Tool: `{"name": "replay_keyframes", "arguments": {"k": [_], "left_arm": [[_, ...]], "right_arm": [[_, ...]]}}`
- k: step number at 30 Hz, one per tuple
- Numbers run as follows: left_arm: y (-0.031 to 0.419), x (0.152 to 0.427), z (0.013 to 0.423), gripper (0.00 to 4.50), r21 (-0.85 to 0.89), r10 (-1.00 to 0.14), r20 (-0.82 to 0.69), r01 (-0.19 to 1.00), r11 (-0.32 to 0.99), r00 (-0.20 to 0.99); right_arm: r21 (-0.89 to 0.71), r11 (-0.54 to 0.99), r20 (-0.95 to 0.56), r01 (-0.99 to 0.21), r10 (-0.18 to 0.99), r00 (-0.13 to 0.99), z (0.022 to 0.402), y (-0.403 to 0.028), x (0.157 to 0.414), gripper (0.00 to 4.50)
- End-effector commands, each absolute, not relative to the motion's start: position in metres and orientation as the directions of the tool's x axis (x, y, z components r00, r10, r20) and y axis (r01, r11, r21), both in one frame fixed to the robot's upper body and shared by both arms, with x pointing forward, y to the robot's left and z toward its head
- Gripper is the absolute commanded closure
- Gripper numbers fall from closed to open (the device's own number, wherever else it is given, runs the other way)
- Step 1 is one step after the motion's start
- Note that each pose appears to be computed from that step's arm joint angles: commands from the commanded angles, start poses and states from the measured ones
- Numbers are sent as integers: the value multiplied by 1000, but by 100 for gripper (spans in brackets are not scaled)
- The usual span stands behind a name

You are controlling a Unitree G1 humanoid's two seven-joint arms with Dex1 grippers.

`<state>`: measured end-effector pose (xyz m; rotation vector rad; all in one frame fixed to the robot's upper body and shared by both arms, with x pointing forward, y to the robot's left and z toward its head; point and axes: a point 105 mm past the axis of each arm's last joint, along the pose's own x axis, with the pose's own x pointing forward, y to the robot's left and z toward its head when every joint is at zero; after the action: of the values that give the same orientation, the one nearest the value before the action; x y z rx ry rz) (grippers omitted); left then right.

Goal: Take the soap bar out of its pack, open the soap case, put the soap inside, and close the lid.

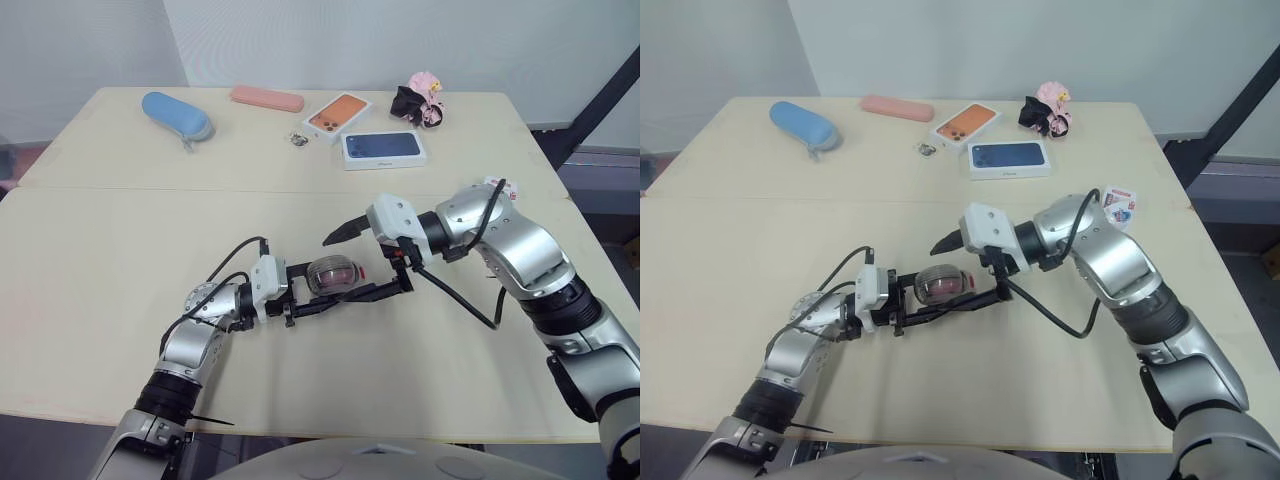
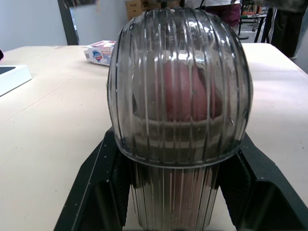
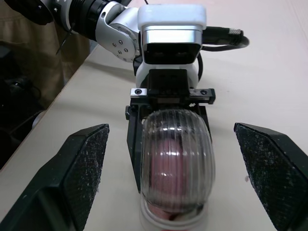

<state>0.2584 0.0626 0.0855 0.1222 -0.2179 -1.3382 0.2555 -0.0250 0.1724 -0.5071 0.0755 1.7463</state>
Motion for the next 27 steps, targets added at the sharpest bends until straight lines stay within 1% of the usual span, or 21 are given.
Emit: {"name": "replay_keyframes", "arguments": {"k": [1,14,16,19,20,27], "left_arm": [[64,261,91,257,239,-969,95,940,244,227],[66,261,88,257,238,-966,79,936,260,248],[66,261,88,257,238,-966,77,936,260,248],[66,260,88,257,238,-966,74,936,259,248],[66,260,87,257,238,-966,73,936,260,249],[67,260,87,257,237,-965,66,936,261,253]], "right_arm": [[-232,-228,-364,-946,922,-133,176,-23,260,3],[-157,-210,-382,-965,914,-137,162,-25,264,3],[-149,-205,-385,-967,913,-134,161,-25,265,56],[-148,-201,-387,-968,913,-131,160,-25,265,156],[-149,-202,-386,-968,913,-131,160,-25,265,181],[-174,-211,-370,-962,919,-135,165,-27,264,181]]}}
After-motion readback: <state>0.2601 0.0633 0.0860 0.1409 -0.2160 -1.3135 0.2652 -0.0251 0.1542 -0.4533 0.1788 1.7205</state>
